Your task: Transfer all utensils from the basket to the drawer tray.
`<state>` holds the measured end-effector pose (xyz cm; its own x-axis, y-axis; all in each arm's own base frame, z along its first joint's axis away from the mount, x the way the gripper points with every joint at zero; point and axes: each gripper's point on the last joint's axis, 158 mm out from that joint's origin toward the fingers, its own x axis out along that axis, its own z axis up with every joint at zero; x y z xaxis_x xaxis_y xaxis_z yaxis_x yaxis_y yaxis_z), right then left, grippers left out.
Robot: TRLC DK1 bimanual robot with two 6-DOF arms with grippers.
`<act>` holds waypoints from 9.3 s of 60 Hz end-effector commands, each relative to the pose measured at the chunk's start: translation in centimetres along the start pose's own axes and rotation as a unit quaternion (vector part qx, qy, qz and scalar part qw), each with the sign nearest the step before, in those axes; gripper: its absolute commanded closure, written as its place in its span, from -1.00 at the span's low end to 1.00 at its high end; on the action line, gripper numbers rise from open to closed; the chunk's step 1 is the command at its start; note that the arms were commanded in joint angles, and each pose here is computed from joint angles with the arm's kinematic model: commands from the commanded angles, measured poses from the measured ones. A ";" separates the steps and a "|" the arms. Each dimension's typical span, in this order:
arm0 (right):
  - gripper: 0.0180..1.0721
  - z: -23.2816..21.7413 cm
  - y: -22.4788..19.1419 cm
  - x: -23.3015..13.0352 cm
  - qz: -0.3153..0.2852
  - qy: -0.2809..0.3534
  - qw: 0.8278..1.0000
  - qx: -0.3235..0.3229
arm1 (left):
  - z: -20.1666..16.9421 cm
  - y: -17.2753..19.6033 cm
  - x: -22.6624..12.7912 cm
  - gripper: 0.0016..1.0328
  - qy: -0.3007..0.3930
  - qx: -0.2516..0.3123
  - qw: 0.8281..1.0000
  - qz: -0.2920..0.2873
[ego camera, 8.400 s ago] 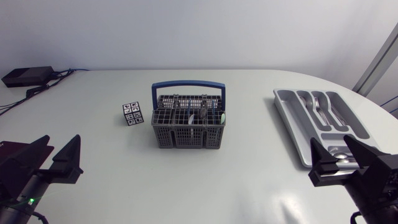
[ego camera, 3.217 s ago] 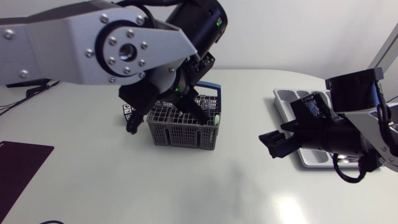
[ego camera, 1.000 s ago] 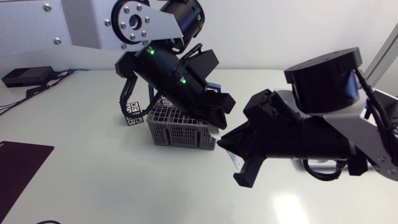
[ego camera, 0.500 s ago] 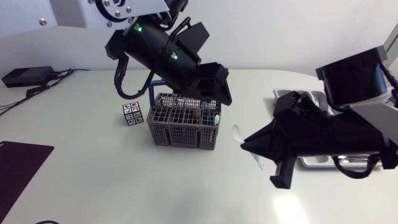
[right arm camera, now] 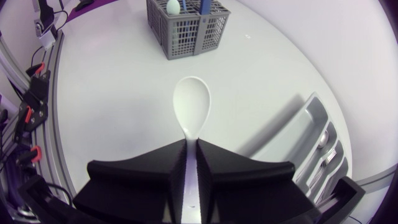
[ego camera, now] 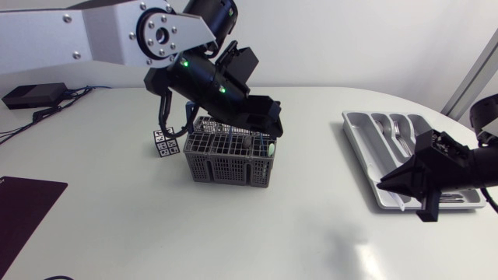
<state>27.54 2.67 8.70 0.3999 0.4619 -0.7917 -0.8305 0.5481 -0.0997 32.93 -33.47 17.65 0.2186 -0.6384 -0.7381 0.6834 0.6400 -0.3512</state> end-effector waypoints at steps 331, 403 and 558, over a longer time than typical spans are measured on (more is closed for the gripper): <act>0.89 16.2 16.3 1.5 0.169 -0.140 0.973 -0.067 | -5.3 -11.4 -4.6 0.82 0.000 0.102 0.975 -0.198; 0.86 -6.9 -10.2 -3.1 -0.243 0.103 0.964 -0.027 | -2.9 6.2 -5.9 -0.45 -0.067 0.044 0.996 0.042; -0.91 -4.3 -5.6 2.9 -0.216 0.099 0.971 0.000 | 1.2 14.5 2.4 0.93 -0.235 0.157 0.913 0.295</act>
<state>32.18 -2.37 5.52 0.6497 0.0423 -0.7590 -0.5975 0.6458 -0.4754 43.36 -25.89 11.12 0.8262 -0.3823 -0.4137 0.5092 0.8209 0.2584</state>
